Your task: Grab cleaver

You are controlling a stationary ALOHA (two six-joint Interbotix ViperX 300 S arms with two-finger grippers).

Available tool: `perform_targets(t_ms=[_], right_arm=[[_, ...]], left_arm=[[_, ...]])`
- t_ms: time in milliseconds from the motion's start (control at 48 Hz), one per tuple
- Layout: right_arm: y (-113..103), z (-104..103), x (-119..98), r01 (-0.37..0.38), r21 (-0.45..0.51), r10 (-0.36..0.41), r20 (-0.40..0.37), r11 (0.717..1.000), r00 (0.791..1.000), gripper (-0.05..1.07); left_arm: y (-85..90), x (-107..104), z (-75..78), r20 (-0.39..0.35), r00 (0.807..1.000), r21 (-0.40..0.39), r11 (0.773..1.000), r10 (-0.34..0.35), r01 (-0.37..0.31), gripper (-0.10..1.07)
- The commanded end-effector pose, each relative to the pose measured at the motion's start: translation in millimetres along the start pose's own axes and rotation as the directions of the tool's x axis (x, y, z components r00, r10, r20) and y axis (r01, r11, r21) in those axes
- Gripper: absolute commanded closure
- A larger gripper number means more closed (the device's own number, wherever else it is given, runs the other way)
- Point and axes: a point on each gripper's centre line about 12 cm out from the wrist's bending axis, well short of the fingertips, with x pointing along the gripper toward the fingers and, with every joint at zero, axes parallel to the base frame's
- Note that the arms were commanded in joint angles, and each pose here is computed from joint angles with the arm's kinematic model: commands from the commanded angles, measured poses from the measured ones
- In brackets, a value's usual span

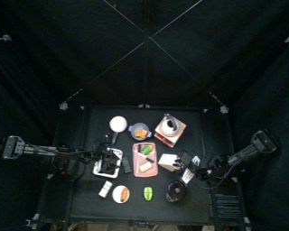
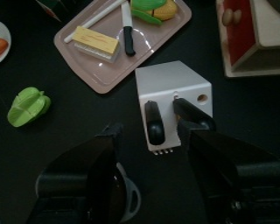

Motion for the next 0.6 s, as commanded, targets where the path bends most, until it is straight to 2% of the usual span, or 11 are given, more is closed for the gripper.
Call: perform_targets(t_ms=[0, 250, 583], right_arm=[[1.3, 3.0, -0.9, -0.007, 0.009, 0.007, 0.007, 1.000, 1.000, 0.20], [3.1, 2.7, -0.2, -0.019, 0.012, 0.019, 0.004, 1.000, 1.000, 0.43], [3.1, 2.9, 1.1, -0.026, 0.008, 0.026, 0.010, 1.000, 1.000, 0.54]], left_arm=[[-1.3, 0.0, 5.5, 0.015, 1.000, 0.001, 1.000, -0.005, 0.005, 0.11], [-1.3, 0.0, 5.5, 0.015, 1.000, 0.001, 1.000, -0.005, 0.005, 0.11], [-1.3, 0.0, 5.5, 0.015, 1.000, 0.003, 1.000, -0.005, 0.005, 0.11]])
